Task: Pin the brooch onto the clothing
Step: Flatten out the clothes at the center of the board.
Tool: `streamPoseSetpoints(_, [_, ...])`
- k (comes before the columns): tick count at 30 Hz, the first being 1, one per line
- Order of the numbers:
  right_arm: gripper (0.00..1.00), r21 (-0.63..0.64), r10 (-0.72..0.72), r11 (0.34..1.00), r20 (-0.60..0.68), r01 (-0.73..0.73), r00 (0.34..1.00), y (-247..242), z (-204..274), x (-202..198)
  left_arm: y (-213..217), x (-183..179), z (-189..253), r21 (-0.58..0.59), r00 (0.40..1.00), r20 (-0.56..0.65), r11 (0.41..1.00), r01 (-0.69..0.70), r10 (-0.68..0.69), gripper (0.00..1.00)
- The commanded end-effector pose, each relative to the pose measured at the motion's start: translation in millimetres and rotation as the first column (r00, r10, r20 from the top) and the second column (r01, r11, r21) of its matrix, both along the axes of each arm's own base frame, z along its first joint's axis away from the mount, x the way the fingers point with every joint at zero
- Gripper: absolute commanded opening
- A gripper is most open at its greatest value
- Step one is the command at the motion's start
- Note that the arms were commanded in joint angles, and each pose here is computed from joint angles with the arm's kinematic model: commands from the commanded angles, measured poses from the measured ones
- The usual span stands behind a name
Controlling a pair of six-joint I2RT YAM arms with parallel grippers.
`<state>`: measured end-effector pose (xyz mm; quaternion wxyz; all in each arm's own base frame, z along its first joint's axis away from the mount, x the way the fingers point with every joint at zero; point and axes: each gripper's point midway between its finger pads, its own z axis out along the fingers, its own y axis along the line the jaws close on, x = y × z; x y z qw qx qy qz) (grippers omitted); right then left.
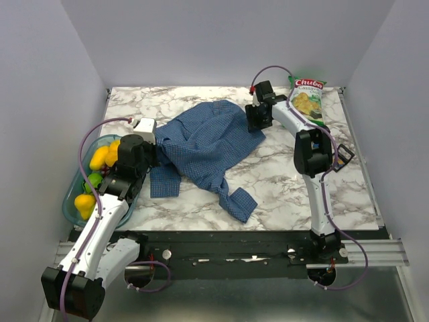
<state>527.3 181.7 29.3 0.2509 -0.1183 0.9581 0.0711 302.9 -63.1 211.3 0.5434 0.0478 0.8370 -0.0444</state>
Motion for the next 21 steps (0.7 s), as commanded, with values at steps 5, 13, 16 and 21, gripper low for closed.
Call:
streamPoseSetpoints(5, [0.01, -0.019, 0.010, 1.000, -0.069, -0.012, 0.998, -4, -8, -19, -1, 3, 6, 0.002, 0.999, 0.032, 1.000, 0.008, -0.008, 0.00])
streamPoseSetpoints(13, [0.01, 0.108, -0.072, 0.990, -0.117, 0.085, 0.991, -10, 15, -108, -18, 35, 30, -0.027, 0.996, 0.078, 0.998, 0.056, -0.053, 0.00])
streamPoseSetpoints(16, [0.01, 0.130, -0.088, 0.986, -0.132, 0.105, 0.987, -12, 22, -160, -26, 55, 50, -0.041, 0.991, 0.112, 0.996, 0.077, -0.072, 0.00])
streamPoseSetpoints(21, [0.01, 0.109, -0.059, 0.991, -0.146, 0.076, 0.987, 1, 23, -247, -49, 103, 79, -0.060, 0.983, 0.135, 0.989, 0.132, -0.123, 0.00])
